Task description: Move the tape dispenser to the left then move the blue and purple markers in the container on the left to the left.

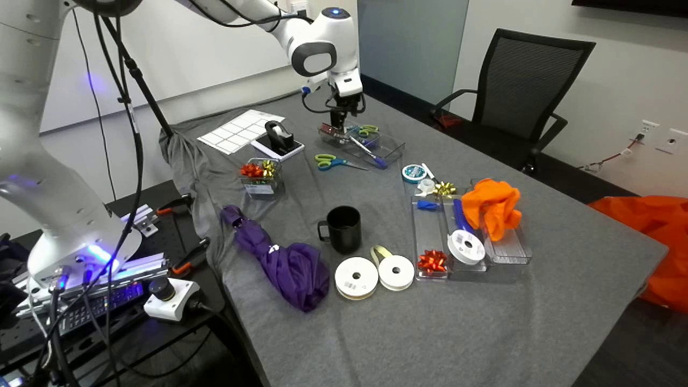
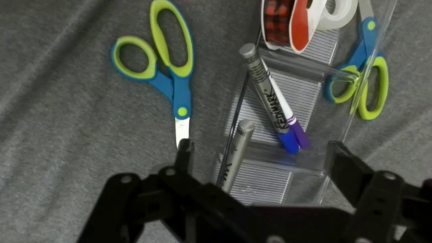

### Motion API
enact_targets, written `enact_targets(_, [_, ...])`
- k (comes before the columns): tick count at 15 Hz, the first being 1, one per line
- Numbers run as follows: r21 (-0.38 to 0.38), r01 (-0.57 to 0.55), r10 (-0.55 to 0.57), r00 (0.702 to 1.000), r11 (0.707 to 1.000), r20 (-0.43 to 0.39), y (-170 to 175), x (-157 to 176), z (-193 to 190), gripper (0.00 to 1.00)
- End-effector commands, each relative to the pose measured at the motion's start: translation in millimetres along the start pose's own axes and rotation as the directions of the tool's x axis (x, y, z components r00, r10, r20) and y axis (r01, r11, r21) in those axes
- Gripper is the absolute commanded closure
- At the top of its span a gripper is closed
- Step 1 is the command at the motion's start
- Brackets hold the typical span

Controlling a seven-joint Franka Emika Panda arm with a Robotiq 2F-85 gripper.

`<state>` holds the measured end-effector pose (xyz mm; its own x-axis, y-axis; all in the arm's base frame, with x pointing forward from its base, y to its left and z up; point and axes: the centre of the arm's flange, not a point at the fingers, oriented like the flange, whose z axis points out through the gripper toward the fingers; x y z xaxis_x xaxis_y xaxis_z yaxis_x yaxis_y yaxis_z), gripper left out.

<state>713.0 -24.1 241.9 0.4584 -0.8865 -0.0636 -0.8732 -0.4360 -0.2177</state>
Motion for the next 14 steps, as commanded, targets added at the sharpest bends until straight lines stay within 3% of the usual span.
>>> enact_targets(1, [0.014,-0.117,0.118,0.993,0.993,-0.03,-7.9,-7.5,24.8,0.0])
enact_targets(6, [0.016,-0.217,0.217,0.974,0.976,-0.064,-13.8,-12.7,48.2,0.0])
enact_targets(13, [0.01,-0.272,0.271,0.955,0.962,-0.119,-16.8,-8.0,58.3,0.0])
enact_targets(14, [0.01,-0.276,0.275,0.953,0.961,-0.127,-17.2,-6.8,59.5,0.25])
